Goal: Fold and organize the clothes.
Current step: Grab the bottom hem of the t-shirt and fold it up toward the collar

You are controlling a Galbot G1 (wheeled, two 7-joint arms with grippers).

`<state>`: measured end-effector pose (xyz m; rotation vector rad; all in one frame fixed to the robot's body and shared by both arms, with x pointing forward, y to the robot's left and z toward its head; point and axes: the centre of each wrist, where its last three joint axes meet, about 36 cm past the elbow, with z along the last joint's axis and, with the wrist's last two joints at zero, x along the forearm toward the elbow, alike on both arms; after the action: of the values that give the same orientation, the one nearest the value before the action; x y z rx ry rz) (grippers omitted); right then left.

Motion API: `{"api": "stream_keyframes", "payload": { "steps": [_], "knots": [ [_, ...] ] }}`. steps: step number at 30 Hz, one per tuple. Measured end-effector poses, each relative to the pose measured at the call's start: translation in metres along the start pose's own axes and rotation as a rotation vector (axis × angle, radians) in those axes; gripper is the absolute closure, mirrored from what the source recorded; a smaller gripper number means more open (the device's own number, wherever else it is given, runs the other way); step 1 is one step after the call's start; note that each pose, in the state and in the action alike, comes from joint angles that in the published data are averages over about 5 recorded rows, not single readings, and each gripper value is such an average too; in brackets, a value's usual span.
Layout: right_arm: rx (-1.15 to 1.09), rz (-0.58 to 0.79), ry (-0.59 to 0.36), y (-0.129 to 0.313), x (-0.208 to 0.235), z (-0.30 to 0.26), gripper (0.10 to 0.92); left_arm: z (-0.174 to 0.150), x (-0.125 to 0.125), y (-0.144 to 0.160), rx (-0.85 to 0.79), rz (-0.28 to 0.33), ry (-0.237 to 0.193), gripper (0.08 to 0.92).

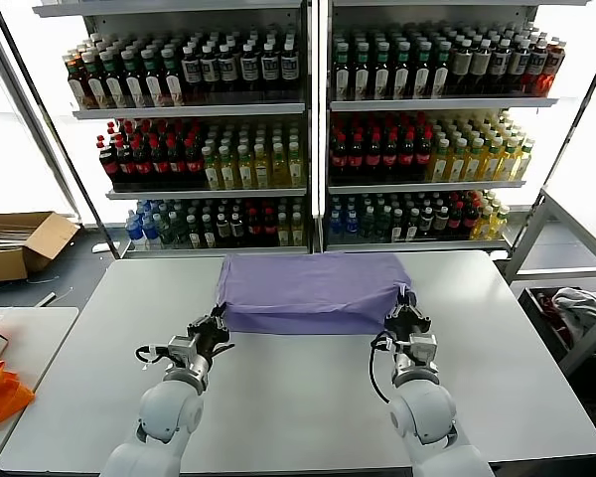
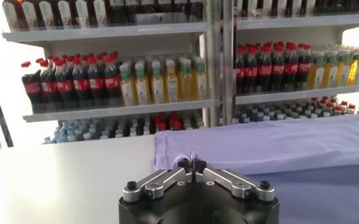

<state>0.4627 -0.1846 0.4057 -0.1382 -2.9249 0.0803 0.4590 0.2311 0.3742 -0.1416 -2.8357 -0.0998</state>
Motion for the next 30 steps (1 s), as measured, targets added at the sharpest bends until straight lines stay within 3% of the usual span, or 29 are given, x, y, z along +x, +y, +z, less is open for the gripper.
{"api": "stream_keyframes", "payload": {
  "steps": [17,20,30],
  "knots": [
    [0.004,-0.032,0.079,0.001,-0.031,-0.007,0.906,0.003,-0.018,0.002,-0.022,0.016,0.024,0.893],
    [-0.014,-0.03,0.077,0.001,-0.034,-0.011,0.857,0.002,-0.02,0.003,-0.021,0.016,0.022,0.826],
    [-0.156,-0.012,0.062,0.01,-0.043,-0.027,0.567,-0.009,-0.017,0.006,0.013,0.001,0.015,0.531]
  ]
}}
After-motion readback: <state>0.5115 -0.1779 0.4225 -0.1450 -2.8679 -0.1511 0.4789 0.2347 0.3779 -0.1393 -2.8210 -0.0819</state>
